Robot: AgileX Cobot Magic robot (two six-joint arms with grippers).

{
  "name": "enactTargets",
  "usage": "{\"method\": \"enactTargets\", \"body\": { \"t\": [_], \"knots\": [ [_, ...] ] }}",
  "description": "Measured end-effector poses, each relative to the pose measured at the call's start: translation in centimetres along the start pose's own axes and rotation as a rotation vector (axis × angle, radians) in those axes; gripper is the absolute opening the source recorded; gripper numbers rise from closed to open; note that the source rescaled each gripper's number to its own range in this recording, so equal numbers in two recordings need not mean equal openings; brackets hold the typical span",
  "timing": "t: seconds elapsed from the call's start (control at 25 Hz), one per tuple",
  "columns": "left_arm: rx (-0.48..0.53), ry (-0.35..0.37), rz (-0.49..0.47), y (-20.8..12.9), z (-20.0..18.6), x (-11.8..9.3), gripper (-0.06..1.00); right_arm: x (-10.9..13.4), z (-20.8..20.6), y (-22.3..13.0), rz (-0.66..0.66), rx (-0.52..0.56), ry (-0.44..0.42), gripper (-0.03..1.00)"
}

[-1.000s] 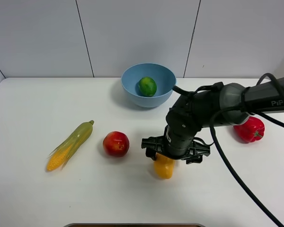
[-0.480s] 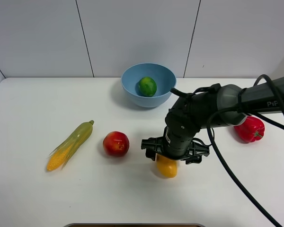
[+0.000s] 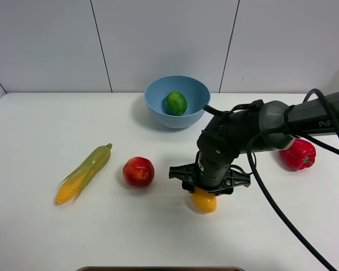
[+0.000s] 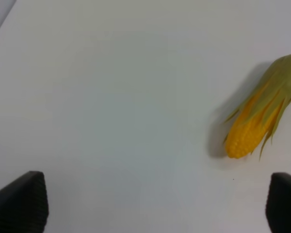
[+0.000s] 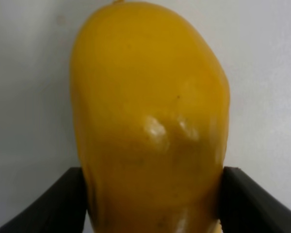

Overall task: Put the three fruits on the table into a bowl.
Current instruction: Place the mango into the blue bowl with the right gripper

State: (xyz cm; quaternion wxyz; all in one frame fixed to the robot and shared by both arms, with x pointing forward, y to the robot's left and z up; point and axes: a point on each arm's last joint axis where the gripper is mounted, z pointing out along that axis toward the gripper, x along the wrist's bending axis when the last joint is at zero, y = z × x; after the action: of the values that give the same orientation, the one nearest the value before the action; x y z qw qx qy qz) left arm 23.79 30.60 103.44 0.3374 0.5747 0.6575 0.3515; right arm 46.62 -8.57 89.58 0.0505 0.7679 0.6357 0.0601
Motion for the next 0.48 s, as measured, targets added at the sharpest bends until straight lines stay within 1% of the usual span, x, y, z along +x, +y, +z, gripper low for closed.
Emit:
{"method": "enactTargets", "body": {
  "t": [0.36, 0.48],
  "knots": [
    [0.0, 0.0, 0.0, 0.0, 0.0, 0.0, 1.0, -0.14, -0.04, 0.1, -0.021, -0.008, -0.019, 0.0],
    [0.0, 0.0, 0.0, 0.0, 0.0, 0.0, 1.0, 0.17, -0.82, 0.62, -0.034, -0.03, -0.018, 0.0]
  ]
}}
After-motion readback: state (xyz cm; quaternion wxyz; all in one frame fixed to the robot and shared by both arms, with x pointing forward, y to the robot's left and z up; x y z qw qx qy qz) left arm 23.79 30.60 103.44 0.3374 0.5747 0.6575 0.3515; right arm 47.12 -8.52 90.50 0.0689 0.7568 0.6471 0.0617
